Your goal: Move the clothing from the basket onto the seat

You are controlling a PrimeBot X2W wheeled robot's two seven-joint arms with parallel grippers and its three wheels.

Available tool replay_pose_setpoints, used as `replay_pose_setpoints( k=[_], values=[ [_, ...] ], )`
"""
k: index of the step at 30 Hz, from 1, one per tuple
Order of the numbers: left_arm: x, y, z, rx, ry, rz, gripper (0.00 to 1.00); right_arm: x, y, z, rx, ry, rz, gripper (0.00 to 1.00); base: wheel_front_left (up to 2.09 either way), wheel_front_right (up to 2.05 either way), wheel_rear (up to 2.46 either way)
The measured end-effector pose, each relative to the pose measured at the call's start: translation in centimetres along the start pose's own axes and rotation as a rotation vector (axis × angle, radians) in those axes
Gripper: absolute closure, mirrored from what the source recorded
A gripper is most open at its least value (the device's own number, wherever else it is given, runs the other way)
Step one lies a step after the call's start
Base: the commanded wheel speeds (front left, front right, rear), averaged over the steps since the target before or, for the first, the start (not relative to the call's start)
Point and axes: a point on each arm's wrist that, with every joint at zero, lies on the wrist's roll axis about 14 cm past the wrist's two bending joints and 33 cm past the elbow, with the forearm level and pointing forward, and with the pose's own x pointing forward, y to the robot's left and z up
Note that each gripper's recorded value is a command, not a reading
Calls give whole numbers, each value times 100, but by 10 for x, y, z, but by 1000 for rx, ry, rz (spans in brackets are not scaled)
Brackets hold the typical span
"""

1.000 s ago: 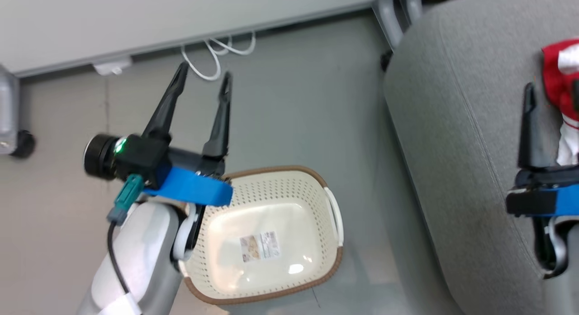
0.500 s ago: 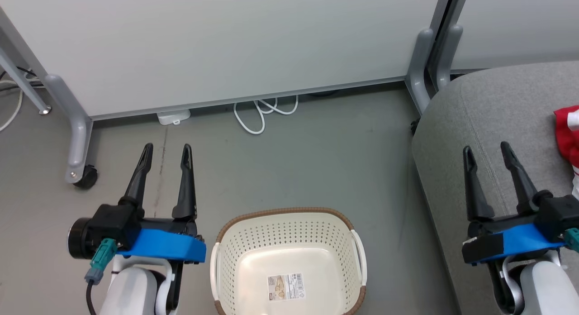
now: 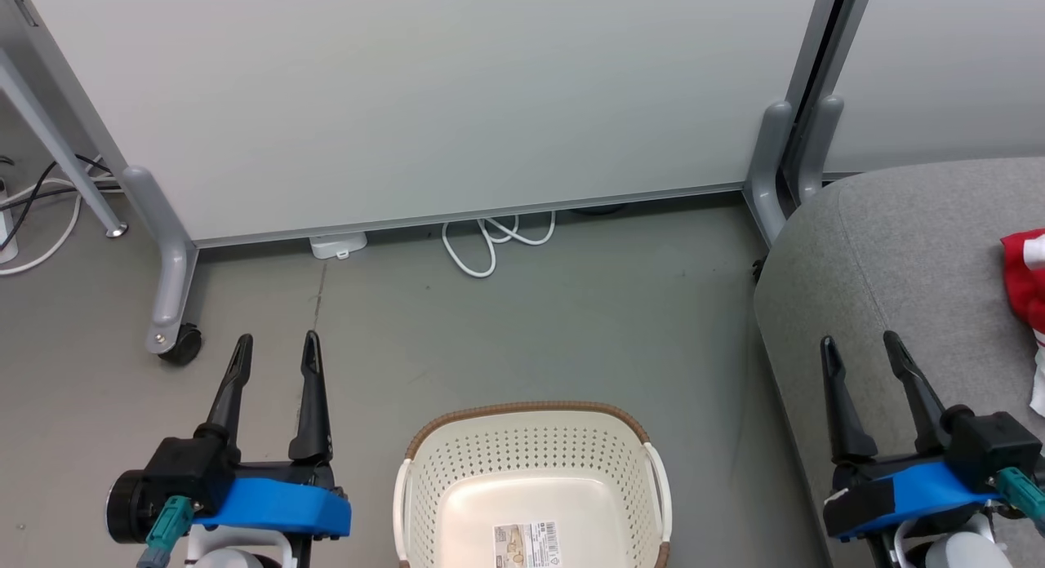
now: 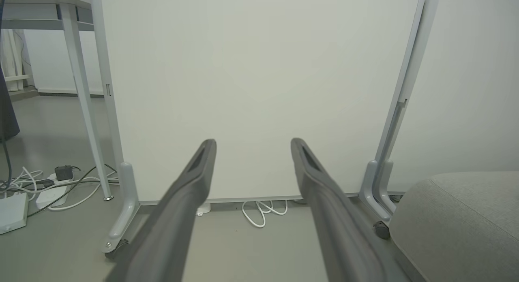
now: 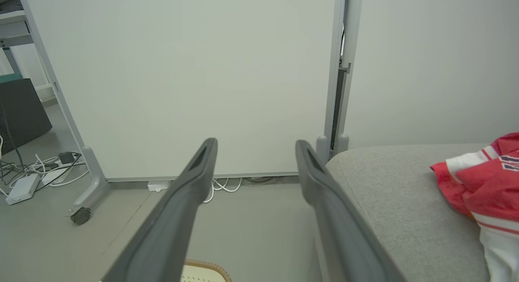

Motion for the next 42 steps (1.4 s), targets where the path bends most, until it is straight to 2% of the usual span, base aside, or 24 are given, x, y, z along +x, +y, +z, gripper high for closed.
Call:
replay_pose_setpoints(
  k=[18,19,24,42],
  values=[
    [-9,1,-8,-25,24,8,0,-7,4,-12,30,31,-11,0,0,0,0],
    [-9,1,-8,-26,24,9,100,-7,4,-12,31,32,-11,100,0,0,0],
    [-24,4,-35,-47,114,27,100,-16,3,-33,51,103,-23,100,0,0,0],
    [-24,19,-39,-356,137,131,100,-19,-10,-37,373,127,-124,100,0,0,0]
  ],
)
